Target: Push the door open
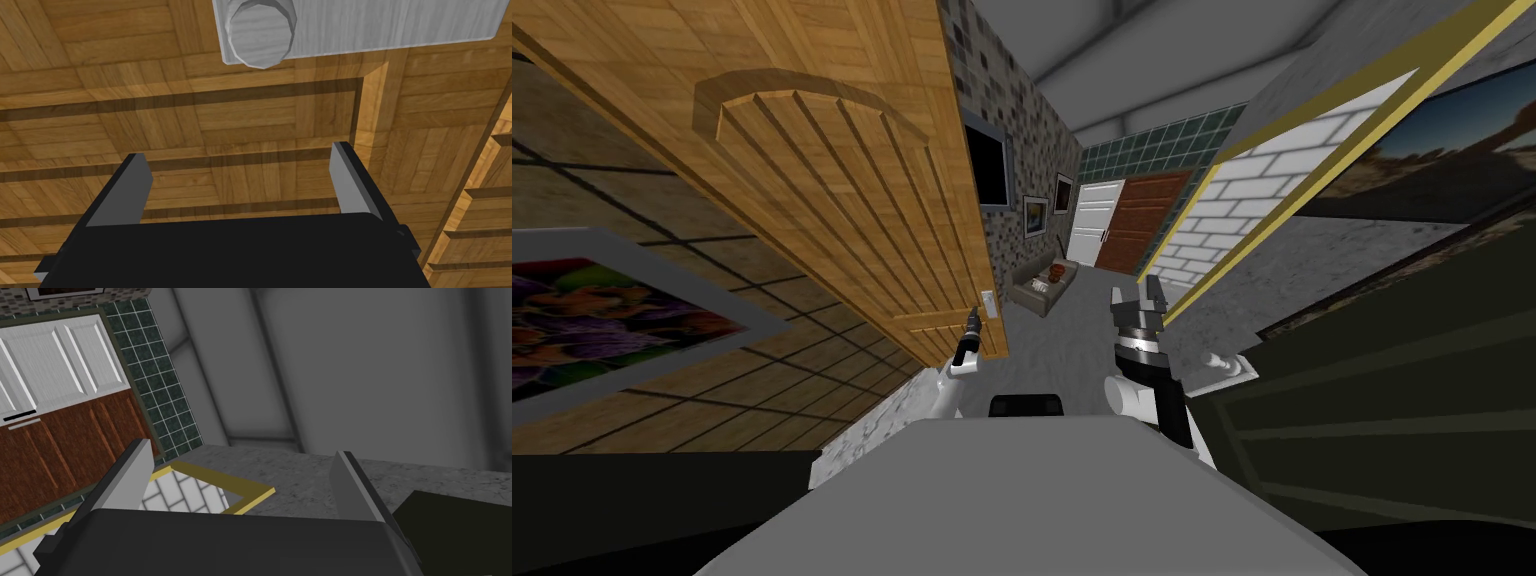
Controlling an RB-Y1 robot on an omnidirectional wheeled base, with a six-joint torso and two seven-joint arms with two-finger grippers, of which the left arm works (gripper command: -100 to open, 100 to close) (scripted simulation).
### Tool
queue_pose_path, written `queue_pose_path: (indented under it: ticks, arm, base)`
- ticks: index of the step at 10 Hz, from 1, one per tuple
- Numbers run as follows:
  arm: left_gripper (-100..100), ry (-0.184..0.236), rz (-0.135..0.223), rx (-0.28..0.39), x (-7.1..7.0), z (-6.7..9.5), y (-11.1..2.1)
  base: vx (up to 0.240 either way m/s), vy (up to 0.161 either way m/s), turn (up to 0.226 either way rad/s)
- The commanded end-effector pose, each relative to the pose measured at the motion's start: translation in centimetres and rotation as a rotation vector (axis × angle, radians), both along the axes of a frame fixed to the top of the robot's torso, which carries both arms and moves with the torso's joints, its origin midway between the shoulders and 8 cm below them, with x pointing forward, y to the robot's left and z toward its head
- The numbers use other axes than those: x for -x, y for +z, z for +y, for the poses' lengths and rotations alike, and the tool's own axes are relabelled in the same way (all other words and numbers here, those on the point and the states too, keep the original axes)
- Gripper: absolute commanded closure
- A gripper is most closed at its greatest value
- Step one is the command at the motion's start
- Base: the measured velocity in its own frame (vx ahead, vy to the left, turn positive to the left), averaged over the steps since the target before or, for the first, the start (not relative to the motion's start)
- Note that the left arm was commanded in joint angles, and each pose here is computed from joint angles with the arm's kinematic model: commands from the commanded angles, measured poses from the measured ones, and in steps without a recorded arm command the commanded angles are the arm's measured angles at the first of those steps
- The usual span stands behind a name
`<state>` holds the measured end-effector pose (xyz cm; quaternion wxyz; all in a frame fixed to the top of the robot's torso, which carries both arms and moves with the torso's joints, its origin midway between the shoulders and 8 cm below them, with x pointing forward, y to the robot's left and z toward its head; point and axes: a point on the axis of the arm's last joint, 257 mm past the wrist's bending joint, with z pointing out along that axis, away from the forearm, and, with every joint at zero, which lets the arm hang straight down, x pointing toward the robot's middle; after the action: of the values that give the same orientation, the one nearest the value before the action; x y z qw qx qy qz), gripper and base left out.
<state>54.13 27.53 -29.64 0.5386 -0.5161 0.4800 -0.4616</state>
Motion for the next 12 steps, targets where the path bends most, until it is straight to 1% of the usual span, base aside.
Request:
queue_pose_path:
  ticks: [1,3,4,6,7,8,12]
  arm:
    - [-100,0.005,-0.004,-0.022,-0.1,1.1,0.3]
    - [-100,0.009,-0.007,-0.024,-0.2,1.3,0.4]
    - [-100,0.011,-0.008,-0.012,-0.2,1.0,0.3]
    - [-100,0.011,-0.010,0.025,-0.2,-0.4,0.1]
    - [-100,0.011,-0.009,0.013,-0.2,0.2,0.2]
    - [100,0.011,-0.009,0.013,-0.2,0.2,0.2]
    - [100,0.011,-0.009,0.013,-0.2,0.2,0.2]
  base:
    - [0.234,0.046,-0.025]
    - [0.225,0.017,-0.020]
    - [0.225,-0.045,-0.032]
    - [0.206,-0.027,-0.021]
    - [0.084,-0.006,-0.004]
    - [-0.010,-0.002,0.006]
    - [-0.021,0.001,-0.004]
